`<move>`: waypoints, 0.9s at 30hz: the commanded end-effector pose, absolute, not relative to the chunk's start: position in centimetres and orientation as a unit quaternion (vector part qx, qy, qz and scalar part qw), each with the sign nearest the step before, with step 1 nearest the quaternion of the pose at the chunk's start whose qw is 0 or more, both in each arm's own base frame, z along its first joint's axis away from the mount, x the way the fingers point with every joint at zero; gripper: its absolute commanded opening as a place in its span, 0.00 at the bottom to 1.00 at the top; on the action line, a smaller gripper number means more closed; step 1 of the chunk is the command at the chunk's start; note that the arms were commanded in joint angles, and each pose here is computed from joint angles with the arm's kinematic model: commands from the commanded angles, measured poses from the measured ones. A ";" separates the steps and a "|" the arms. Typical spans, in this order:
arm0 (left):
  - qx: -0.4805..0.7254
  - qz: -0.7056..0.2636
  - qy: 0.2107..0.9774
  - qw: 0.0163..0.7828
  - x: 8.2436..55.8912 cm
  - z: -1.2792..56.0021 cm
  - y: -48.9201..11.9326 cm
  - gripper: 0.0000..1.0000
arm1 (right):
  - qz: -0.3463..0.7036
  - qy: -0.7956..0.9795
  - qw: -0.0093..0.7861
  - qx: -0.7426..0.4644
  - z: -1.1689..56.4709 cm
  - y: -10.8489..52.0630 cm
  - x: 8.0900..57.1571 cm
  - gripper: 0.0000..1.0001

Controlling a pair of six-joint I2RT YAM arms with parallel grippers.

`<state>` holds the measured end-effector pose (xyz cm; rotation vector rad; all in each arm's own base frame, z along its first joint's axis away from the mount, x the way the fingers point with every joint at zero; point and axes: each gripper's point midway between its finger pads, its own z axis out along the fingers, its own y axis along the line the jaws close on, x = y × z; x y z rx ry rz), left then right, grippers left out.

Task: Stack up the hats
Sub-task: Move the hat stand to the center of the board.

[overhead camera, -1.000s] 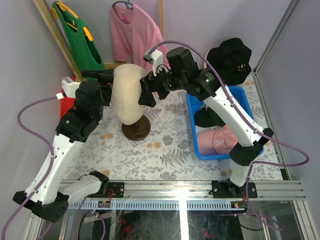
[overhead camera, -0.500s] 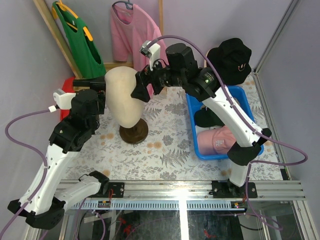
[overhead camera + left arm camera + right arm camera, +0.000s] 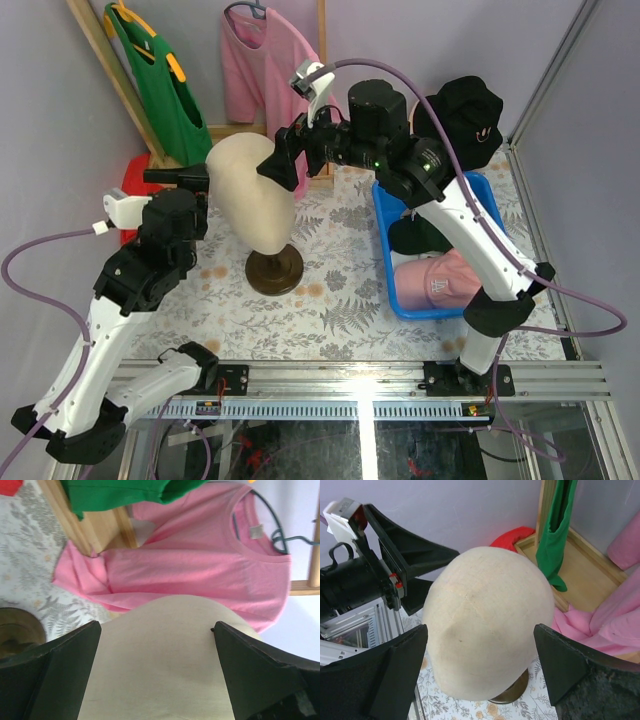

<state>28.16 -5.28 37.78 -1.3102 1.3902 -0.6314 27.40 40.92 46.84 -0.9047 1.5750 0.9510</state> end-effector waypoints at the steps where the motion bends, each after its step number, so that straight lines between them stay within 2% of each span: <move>1: -0.552 -0.159 0.636 0.516 26.1 32.4 -3.4 0.94 | 0.403 0.624 0.559 -0.367 50.3 40.1 26.6 0.94; 11: -0.572 -0.166 0.609 0.524 24.3 32.4 -1.8 0.94 | 0.385 0.632 0.580 -0.340 50.6 38.5 27.0 0.94; 21: -0.569 -0.188 0.597 0.534 23.3 33.4 -1.2 0.94 | 0.297 0.668 0.648 -0.215 51.1 31.0 28.7 0.96; 23: -0.565 -0.193 0.595 0.538 23.1 33.7 -1.1 0.94 | 0.282 0.675 0.655 -0.187 50.3 29.4 29.1 1.00; 27: -0.559 -0.199 0.592 0.546 22.7 34.2 -0.8 0.94 | 0.284 0.696 0.643 -0.149 48.6 27.8 29.4 1.00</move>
